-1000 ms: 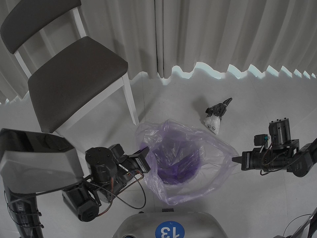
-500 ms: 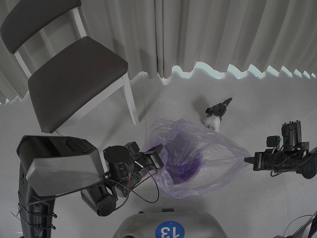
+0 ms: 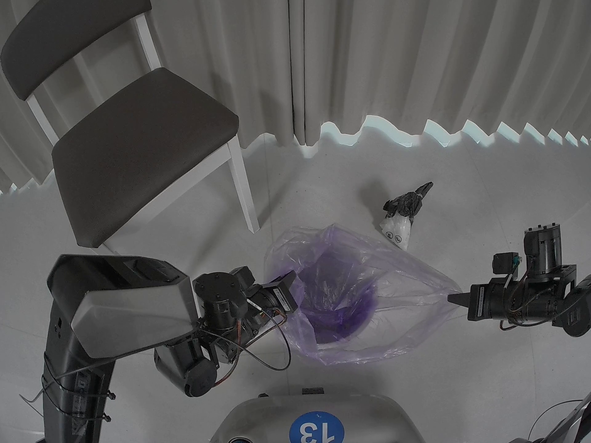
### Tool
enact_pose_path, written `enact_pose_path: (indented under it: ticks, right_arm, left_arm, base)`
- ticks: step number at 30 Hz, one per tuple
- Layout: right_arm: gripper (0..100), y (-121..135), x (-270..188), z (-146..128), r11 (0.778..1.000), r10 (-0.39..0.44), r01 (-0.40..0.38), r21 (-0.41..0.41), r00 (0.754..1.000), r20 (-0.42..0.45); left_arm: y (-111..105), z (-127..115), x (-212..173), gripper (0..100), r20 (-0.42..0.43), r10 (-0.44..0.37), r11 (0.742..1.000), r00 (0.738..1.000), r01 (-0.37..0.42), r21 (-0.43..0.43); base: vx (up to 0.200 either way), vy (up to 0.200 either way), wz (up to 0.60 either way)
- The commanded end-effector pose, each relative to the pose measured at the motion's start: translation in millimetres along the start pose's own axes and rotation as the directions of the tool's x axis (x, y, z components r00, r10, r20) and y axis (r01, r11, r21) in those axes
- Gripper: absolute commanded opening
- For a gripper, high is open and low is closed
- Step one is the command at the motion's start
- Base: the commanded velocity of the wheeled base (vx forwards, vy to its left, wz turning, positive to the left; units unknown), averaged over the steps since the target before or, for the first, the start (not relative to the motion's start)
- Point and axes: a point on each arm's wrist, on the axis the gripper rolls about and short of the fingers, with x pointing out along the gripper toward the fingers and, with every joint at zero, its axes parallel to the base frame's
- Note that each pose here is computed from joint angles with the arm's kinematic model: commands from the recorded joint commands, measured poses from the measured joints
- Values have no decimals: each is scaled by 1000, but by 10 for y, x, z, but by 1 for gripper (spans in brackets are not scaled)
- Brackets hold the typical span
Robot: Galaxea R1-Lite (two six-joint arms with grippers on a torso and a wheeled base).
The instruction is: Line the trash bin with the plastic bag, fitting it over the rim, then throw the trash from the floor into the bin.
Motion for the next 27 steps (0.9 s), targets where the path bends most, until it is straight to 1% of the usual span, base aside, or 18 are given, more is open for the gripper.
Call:
enact_pose_path:
  ticks: [1, 6, 8, 12, 16, 20, 24, 27]
  right_arm:
    - [0, 112, 50, 45, 999, 37, -37, -28, 999, 4]
    - [0, 205, 187, 100, 997, 63, -63, -33, 998, -6]
    - [0, 230, 261, 128, 997, 68, -69, -35, 998, -11]
    - [0, 248, 379, 195, 997, 74, -74, -38, 997, -10]
    - [0, 282, 502, 192, 996, 79, -80, -45, 996, -31]
    - [0, 225, 715, 153, 998, 62, -64, -27, 995, -72]
    - [0, 204, 701, 126, 998, 58, -59, -9, 995, -79]
    - [0, 144, 634, 137, 999, 43, -43, 5, 997, -67]
  left_arm:
    - [133, 85, -44, 0, 23, 35, 999, 999, -35, -4]
    - [245, 80, -176, 0, -8, 86, 996, 996, -86, -6]
    - [311, 62, -310, 0, -40, 126, 992, 991, -127, -8]
    - [302, 120, -518, 0, -63, 155, 988, 986, -156, -8]
    - [263, 134, -626, 0, -80, 160, 987, 984, -161, -4]
    - [280, 63, -628, 0, -102, 170, 985, 980, -171, 1]
    - [278, 17, -588, 0, -109, 165, 986, 980, -166, 3]
    - [283, 5, -469, 0, -91, 146, 989, 985, -147, 4]
  base:
    - [0, 0, 0]
    - [0, 0, 0]
    - [0, 0, 0]
    - [0, 0, 0]
    - [0, 0, 0]
    - [0, 0, 0]
    - [0, 0, 0]
    - [0, 0, 0]
